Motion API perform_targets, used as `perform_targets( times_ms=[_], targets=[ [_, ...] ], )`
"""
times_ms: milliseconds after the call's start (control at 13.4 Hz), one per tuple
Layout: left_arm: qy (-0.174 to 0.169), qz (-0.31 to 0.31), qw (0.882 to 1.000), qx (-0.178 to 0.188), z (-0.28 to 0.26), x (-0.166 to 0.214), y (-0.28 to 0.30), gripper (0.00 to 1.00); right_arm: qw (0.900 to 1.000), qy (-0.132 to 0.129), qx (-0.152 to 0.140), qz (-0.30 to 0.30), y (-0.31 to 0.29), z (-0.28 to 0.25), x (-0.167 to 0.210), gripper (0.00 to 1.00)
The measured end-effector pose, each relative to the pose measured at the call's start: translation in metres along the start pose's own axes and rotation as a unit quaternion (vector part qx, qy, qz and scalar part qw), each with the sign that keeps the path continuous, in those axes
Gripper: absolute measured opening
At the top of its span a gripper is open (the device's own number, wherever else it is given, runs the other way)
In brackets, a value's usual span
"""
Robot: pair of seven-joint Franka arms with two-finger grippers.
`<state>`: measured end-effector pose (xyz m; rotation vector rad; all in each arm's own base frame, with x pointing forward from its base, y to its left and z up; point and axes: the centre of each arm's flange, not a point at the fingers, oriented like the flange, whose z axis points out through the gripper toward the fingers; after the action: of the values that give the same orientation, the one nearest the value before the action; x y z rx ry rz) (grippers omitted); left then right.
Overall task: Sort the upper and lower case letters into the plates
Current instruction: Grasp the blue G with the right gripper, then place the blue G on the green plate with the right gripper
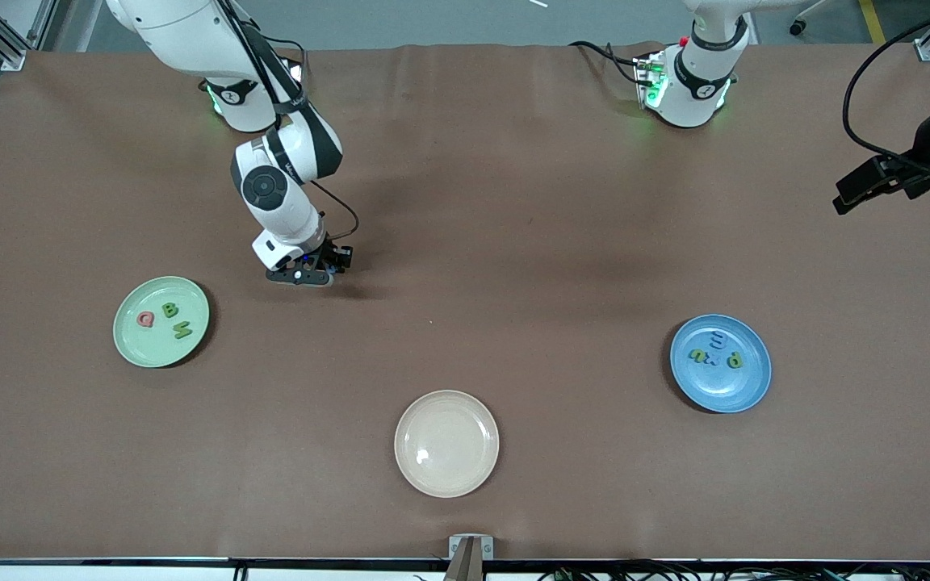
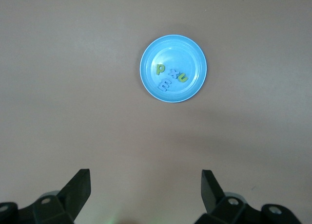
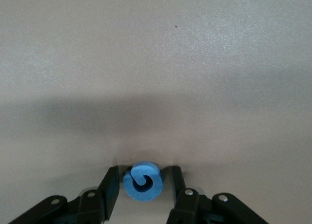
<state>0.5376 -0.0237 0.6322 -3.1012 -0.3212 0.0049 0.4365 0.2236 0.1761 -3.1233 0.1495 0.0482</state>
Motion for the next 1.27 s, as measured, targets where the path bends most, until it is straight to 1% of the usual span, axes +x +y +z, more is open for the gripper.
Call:
perform_targets(
  times_ms=[75,150,300,749,973,1123,1273],
  targets=[
    [0.002,0.000,1.000,0.000,0.000,0.001,0.000,1.00,1.000,0.000,0.000,0.000,0.000,0.000,0.000,0.46],
    [0.005,0.001,1.000,-0.001,-0.001,0.001,0.000,1.00,1.000,0.001,0.001,0.000,0.000,0.000,0.000,0.46],
    [0.014,0.005,1.000,-0.003,-0.002,0.003,-0.001,1.00,1.000,0.007,0.003,0.001,0.001,0.000,0.000,0.35],
    [0.010,-0.003,1.000,-0.003,0.006,0.011,-0.011,1.00,1.000,0.008,0.004,0.000,0.001,0.000,0.000,0.36],
    [0.010,-0.009,1.000,-0.004,0.010,0.016,-0.017,1.00,1.000,0.006,0.003,-0.016,0.001,-0.006,0.005,0.36],
    [0.011,-0.013,1.000,-0.004,0.011,0.017,-0.021,1.00,1.000,-0.006,-0.002,-0.025,0.009,-0.024,0.017,0.36],
    [0.013,-0.012,1.000,-0.005,0.011,0.018,-0.020,1.00,0.999,-0.028,-0.006,-0.038,0.029,-0.055,0.036,0.36]
  ],
)
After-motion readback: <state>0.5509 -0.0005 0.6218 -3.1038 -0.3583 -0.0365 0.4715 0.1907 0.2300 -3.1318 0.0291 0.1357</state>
